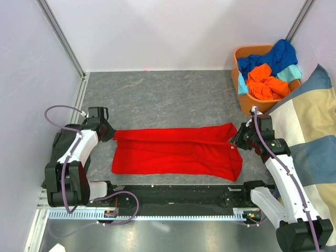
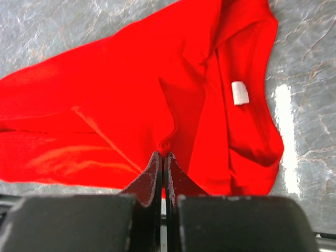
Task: Fold and stack the t-shirts
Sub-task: Fold the other side of the tshirt into a rectangle
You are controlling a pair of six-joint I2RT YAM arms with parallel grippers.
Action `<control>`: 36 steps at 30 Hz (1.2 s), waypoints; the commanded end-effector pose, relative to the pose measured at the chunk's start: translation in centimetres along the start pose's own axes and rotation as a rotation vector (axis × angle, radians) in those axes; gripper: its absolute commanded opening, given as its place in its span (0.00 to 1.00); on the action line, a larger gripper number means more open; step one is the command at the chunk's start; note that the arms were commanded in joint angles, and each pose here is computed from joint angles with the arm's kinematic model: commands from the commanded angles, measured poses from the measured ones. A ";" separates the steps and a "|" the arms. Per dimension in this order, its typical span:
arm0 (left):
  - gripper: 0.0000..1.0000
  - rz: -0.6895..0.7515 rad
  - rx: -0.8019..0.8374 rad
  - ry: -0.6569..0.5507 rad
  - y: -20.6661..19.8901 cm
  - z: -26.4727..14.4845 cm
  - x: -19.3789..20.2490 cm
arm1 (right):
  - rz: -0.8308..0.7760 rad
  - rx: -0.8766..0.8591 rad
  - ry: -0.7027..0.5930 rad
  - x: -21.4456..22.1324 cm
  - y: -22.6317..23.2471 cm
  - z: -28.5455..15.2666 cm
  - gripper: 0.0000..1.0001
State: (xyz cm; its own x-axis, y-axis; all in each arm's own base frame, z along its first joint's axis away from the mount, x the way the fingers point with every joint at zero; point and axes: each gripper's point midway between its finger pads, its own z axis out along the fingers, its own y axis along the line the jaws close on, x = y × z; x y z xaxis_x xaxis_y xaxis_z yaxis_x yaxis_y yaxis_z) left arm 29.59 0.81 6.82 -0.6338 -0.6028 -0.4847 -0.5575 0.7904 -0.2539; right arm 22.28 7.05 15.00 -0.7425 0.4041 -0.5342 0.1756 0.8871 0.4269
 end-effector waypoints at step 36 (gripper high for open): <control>0.02 -0.128 -0.071 -0.037 3.3 -0.3 2.6 | 0.021 -0.010 0.164 6.3 -1.4 -2.0 0.00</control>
State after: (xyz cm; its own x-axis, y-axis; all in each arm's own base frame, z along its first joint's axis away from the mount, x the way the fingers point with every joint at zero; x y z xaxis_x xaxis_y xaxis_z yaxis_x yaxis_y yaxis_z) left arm 26.42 1.43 4.94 -0.5871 -0.6573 -0.4726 -0.6314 0.7371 -0.2408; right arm 16.76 7.87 12.64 -0.8267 0.3842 -0.4111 0.1848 0.8755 0.4465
